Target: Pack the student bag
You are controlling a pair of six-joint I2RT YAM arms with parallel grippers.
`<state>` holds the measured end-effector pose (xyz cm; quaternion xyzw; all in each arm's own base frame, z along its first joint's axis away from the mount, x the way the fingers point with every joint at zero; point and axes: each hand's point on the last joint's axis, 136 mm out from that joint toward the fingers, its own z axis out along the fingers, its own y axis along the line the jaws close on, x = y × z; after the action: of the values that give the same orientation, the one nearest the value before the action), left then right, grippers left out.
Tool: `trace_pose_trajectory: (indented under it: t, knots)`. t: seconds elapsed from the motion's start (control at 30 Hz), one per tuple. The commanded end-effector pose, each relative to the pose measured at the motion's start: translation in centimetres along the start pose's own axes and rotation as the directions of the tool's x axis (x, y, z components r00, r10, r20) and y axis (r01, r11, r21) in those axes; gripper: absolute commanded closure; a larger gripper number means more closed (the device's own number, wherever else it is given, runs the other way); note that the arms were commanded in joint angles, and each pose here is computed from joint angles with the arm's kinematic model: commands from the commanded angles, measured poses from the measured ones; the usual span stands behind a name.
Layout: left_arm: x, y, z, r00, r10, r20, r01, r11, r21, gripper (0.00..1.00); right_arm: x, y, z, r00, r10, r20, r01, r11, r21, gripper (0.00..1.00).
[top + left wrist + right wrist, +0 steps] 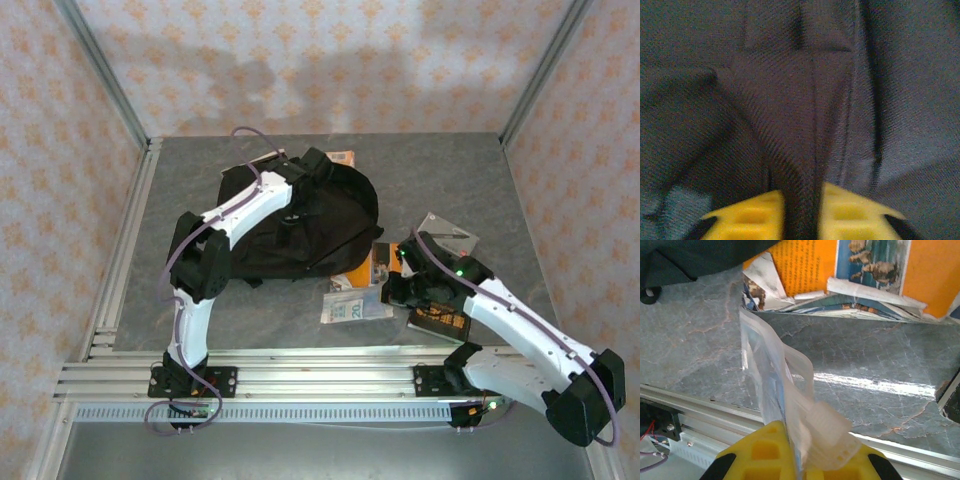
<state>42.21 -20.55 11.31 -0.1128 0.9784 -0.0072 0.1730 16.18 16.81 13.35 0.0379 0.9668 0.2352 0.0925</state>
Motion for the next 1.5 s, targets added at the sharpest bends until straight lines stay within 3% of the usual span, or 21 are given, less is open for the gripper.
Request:
trace_pose_trajectory:
  t: [0.0, 0.23, 0.5, 0.63, 0.83, 0.93, 1.07, 1.2, 1.3, 1.4, 1.47]
  knots:
    - [-2.3, 0.4, -3.7, 0.997, -0.004, 0.077, 0.001, 0.999, 0.041, 1.0, -1.9, -2.0, -2.6, 0.994, -0.026, 0.107, 0.009, 0.988, 0.157, 1.0]
    - [-4.4, 0.0, -10.5, 0.985, -0.024, 0.168, -0.016, 0.973, 0.231, 1.0, -4.7, -0.4, -11.3, 0.947, -0.1, 0.306, 0.037, 0.978, 0.203, 1.0]
    - [-4.9, -0.8, -14.3, 0.979, 0.016, 0.203, -0.092, 0.923, 0.373, 1.0, -9.3, 1.6, -20.1, 0.792, -0.163, 0.588, 0.025, 0.971, 0.236, 1.0]
    - [-5.1, -1.0, -15.5, 0.977, 0.017, 0.211, -0.112, 0.887, 0.448, 1.0, -11.5, 3.1, -21.8, 0.725, -0.178, 0.665, 0.034, 0.974, 0.225, 1.0]
    - [-5.4, -0.9, -17.3, 0.973, 0.005, 0.23, -0.131, 0.834, 0.536, 1.0, -14.5, 4.2, -19.9, 0.712, -0.156, 0.685, -0.007, 0.974, 0.228, 1.0]
    - [-5.3, -0.8, -17.4, 0.975, 0.009, 0.222, -0.134, 0.822, 0.554, 1.0, -15.8, 5.6, -18.0, 0.723, -0.078, 0.686, -0.006, 0.993, 0.119, 1.0]
    - [-5.0, -1.2, -17.7, 0.978, 0.02, 0.207, -0.143, 0.791, 0.595, 1.0, -17.3, 7.7, -14.8, 0.792, 0.089, 0.604, -0.018, 0.992, -0.122, 1.0]
    - [-4.4, -1.9, -17.0, 0.988, 0.037, 0.147, -0.121, 0.775, 0.621, 1.0, -17.9, 11.6, -12.7, 0.871, 0.209, 0.444, -0.007, 0.91, -0.415, 1.0]
    - [-3.9, -1.9, -16.2, 0.996, -0.005, 0.094, -0.055, 0.779, 0.624, 1.0, -17.6, 13.5, -13.1, 0.893, 0.213, 0.397, 0.02, 0.862, -0.507, 1.0]
    - [-4.0, -0.7, -16.7, 0.992, -0.082, 0.092, 0.012, 0.805, 0.593, 0.66, -17.3, 14.2, -13.8, 0.892, 0.208, 0.4, 0.049, 0.837, -0.545, 1.0]
    - [-4.1, 0.2, -17.5, 0.987, -0.114, 0.109, 0.033, 0.826, 0.563, 0.5, -16.9, 14.4, -14.1, 0.893, 0.203, 0.402, 0.061, 0.829, -0.556, 1.0]
